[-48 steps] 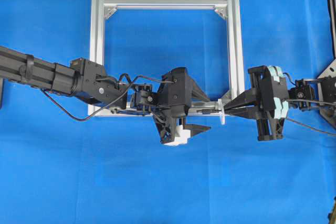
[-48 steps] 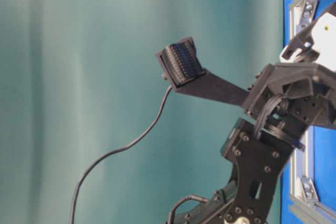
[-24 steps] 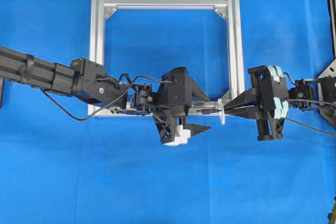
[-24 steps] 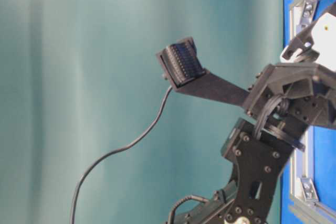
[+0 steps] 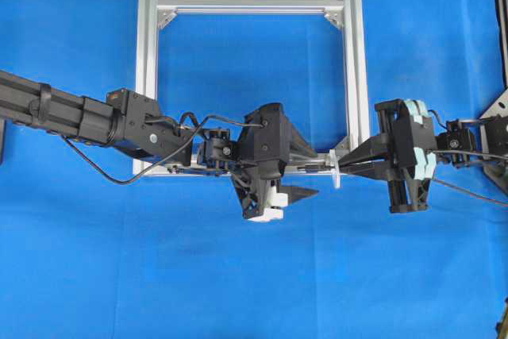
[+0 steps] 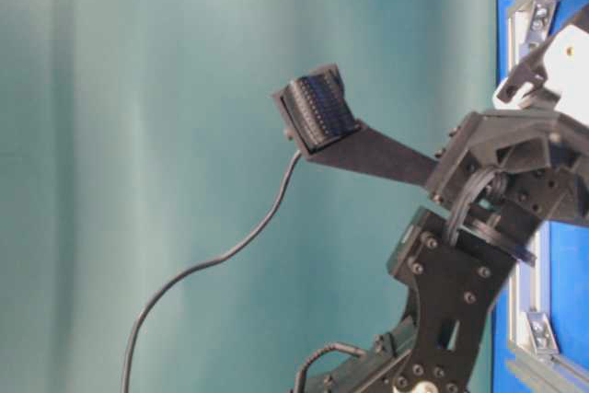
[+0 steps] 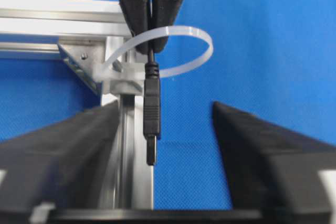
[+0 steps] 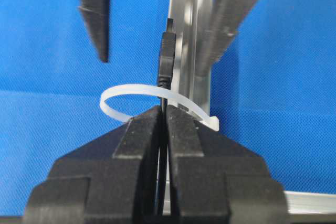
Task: Insert the wire through the string loop located on the right side.
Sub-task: 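Close the left gripper on the USB plug protruding from the loop, then open the right gripper to release the cable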
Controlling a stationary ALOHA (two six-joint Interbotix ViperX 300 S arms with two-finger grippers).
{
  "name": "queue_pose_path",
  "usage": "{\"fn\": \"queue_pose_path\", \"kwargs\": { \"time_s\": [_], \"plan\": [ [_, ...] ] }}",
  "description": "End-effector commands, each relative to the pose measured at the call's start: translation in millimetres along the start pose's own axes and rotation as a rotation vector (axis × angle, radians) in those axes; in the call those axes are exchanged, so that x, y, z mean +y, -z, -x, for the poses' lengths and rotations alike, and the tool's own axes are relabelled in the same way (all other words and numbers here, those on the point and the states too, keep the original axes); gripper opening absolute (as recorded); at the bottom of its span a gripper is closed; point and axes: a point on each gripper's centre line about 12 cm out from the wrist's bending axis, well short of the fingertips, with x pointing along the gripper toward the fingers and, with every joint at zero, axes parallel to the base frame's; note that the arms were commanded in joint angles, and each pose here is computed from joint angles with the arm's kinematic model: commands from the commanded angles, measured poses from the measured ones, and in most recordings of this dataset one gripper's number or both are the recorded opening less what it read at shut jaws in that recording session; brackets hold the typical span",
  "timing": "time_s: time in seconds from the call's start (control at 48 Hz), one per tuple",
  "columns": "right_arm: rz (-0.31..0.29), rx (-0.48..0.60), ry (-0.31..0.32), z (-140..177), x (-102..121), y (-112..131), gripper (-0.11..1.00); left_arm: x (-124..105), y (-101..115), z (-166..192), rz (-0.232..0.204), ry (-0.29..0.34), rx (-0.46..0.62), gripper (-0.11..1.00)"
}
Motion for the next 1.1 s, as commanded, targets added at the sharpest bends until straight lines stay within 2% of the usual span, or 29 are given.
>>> {"fn": "queue_pose_path", "kwargs": {
  "time_s": [0.0, 0.104, 0.146, 0.167, 0.583, 0.667, 0.75, 1.021, 1.083],
  "plan": [
    [0.001, -0.026, -0.004, -1.3, 1.0, -7.8, -0.04, 0.9, -19.7, 1.3, 0.005, -0.001, -0.049, 0.51],
    [0.001, -0.027, -0.004, -1.1, 1.1, -8.2, -0.04, 2.6, -18.6, 1.1, 0.005, -0.004, -0.047, 0.19],
    [0.002, -0.027, -0.005, -1.3, 1.4, -7.9, -0.04, 2.6, -18.0, 1.3, 0.003, -0.004, -0.045, 0.09],
    [0.002, -0.027, -0.005, -1.1, 1.5, -8.1, -0.04, 2.5, -19.3, 1.4, 0.003, -0.004, -0.048, 0.07],
    [0.009, -0.006, -0.006, -1.0, 1.4, -5.1, -0.03, 2.8, -16.3, 2.6, 0.003, -0.005, -0.041, 0.08],
    [0.008, 0.006, -0.004, -1.2, 1.0, -4.2, 0.01, 2.8, -17.0, 2.9, 0.003, -0.004, -0.042, 0.08],
    [0.005, 0.016, -0.004, -1.2, 1.3, -3.0, 0.14, 2.7, -17.0, 2.9, 0.002, -0.004, -0.042, 0.08],
    [0.002, 0.037, -0.001, -1.3, 1.0, -0.9, 0.90, 2.8, -17.0, 2.9, 0.003, -0.004, -0.042, 0.08],
    [0.002, 0.040, 0.000, -1.3, 0.7, -0.6, 0.96, 2.7, -17.7, 3.2, 0.003, -0.004, -0.044, 0.08]
  ]
}}
